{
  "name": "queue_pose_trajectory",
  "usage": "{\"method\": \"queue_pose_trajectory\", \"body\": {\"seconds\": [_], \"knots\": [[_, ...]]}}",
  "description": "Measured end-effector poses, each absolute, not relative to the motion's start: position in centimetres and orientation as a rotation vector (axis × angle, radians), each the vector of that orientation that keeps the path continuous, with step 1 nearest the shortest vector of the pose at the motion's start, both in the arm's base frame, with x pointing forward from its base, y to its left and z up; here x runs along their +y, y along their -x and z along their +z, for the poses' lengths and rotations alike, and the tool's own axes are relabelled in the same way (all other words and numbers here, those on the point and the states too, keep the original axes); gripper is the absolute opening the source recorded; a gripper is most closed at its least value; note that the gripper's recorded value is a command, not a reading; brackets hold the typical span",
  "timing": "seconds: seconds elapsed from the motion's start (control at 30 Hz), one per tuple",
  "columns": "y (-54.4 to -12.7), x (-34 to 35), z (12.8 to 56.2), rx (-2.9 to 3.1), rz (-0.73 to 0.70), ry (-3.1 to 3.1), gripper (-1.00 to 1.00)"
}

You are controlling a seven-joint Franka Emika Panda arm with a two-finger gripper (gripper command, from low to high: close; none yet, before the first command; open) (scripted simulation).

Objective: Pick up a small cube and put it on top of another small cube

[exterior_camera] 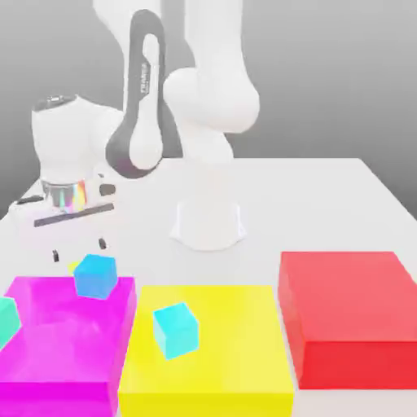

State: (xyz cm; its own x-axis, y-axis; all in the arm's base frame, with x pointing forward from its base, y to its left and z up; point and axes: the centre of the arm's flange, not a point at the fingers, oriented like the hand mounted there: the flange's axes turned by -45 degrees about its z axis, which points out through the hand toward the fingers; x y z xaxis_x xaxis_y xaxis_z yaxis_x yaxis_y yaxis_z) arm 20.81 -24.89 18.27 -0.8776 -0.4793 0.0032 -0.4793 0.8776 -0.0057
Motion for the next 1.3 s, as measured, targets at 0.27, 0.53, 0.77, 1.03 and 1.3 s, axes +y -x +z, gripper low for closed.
{"method": "queue_pose_trajectory", "body": {"seconds": [0.27, 0.53, 0.77, 1.03, 1.3], "knots": [[-20.8, -24.7, 14.4, -3.043, 0.007, -0.779, 0.0], [-20.5, -24.5, 13.2, -3.044, 0.005, -0.783, -1.0], [-21.0, -24.9, 16.1, -3.044, 0.015, -0.777, -1.0], [-20.6, -24.6, 19.6, -3.043, 0.006, -0.781, -1.0], [-29.6, -26.9, 25.2, -2.972, 0.078, -1.062, -1.0]]}}
